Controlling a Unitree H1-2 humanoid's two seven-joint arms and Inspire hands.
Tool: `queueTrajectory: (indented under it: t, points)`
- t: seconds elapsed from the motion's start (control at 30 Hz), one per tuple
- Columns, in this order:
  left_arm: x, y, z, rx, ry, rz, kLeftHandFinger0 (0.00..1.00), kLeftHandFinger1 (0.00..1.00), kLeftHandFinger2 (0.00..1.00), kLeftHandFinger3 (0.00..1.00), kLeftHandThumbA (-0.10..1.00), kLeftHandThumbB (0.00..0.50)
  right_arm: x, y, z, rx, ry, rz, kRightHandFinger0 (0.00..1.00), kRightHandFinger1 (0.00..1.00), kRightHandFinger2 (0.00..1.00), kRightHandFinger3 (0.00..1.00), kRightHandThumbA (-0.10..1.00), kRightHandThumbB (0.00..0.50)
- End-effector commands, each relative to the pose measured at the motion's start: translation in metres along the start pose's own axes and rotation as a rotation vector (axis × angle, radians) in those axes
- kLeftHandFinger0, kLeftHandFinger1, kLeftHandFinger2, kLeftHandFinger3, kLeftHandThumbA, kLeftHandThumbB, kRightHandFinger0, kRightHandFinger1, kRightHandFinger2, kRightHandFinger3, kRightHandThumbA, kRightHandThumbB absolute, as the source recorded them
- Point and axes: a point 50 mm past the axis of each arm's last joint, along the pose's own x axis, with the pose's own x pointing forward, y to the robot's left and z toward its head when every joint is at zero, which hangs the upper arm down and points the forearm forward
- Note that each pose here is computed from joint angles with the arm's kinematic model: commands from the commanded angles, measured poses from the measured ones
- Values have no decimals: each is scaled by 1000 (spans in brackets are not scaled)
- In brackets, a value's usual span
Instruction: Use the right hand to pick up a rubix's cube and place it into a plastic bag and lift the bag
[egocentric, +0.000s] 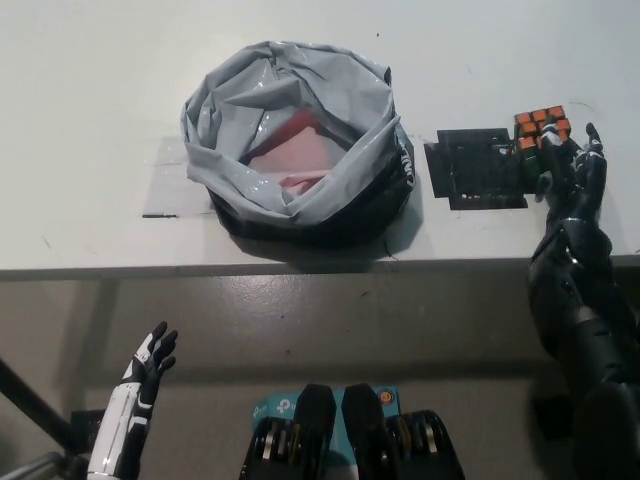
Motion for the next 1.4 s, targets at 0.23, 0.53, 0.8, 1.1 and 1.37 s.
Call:
queueTrajectory:
  t: [0.23, 0.53, 0.8, 1.1, 1.37]
  points:
    - [-5, 7, 4, 19, -49, 13, 1000, 1000, 1000, 1000, 1000, 217, -37, 69, 71, 797, 221, 487, 0, 78, 756, 1000, -100, 125]
    - [-5, 8, 5, 14, -46, 12, 1000, 1000, 1000, 1000, 1000, 216, -77, 90, 114, 835, 190, 615, 0, 135, 731, 1000, -100, 123]
    - [-5, 8, 4, 24, -45, 11, 1000, 1000, 1000, 1000, 1000, 216, -107, 116, 145, 783, 120, 770, 0, 189, 756, 784, -100, 105]
    - [-4, 6, 6, 19, -44, 6, 1000, 1000, 1000, 1000, 1000, 216, -118, 153, 151, 637, 108, 839, 0, 218, 785, 381, -100, 88]
    - [-1, 7, 8, 17, -50, -1, 1000, 1000, 1000, 1000, 1000, 215, -113, 186, 140, 461, 146, 846, 0, 376, 890, 1000, -100, 93]
